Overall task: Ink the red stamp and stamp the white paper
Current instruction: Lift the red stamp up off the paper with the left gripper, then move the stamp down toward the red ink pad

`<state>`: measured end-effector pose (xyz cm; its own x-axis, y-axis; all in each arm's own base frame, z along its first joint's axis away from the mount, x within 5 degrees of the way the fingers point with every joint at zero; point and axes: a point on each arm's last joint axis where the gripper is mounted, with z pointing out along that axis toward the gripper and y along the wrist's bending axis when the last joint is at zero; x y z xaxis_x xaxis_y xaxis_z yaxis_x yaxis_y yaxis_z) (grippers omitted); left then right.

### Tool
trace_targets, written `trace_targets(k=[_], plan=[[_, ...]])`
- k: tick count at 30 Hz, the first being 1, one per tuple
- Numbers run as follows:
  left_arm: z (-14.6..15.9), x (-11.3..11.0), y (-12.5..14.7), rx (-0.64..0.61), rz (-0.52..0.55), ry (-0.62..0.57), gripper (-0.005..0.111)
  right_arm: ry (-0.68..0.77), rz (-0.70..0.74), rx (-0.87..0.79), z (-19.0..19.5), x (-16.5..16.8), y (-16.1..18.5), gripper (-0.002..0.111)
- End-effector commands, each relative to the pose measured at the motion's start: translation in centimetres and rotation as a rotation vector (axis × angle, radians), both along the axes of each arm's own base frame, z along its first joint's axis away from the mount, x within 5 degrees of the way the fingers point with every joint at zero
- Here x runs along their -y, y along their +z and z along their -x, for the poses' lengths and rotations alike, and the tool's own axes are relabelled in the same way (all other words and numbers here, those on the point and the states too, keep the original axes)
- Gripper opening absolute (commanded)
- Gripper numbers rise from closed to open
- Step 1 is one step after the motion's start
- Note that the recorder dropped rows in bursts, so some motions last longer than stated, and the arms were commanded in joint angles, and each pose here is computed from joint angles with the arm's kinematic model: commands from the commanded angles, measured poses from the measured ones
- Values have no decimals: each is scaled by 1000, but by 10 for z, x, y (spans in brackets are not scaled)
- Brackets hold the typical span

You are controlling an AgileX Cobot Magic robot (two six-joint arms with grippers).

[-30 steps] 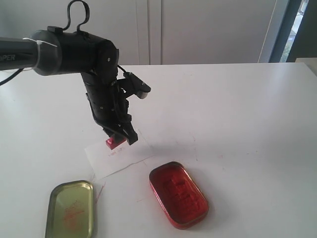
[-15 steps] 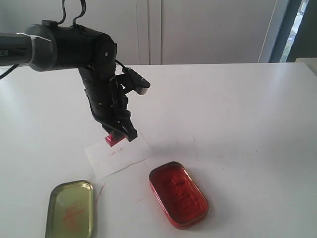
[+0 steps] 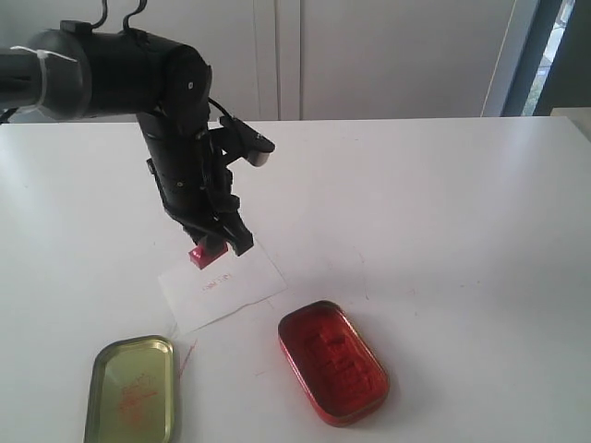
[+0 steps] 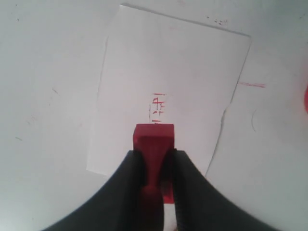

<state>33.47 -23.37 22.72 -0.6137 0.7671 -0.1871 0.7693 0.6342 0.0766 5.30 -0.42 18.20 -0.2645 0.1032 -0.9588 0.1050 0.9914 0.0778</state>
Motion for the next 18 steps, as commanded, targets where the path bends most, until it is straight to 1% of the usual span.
trace_targets(k=[1,6,8,14,18], plan=[[7,-3,9,-27,-15,30,0,0,10,13,0,0,0,0],[11,-5,13,-45,-23,52,0,0,10,13,0,0,0,0],[13,-6,18,-47,-9,55,0,0,10,13,0,0,0,0],[14,1,23,-41,80,70,0,0,10,13,0,0,0,0],[15,8,25,-54,161,86,0,0,10,13,0,0,0,0]])
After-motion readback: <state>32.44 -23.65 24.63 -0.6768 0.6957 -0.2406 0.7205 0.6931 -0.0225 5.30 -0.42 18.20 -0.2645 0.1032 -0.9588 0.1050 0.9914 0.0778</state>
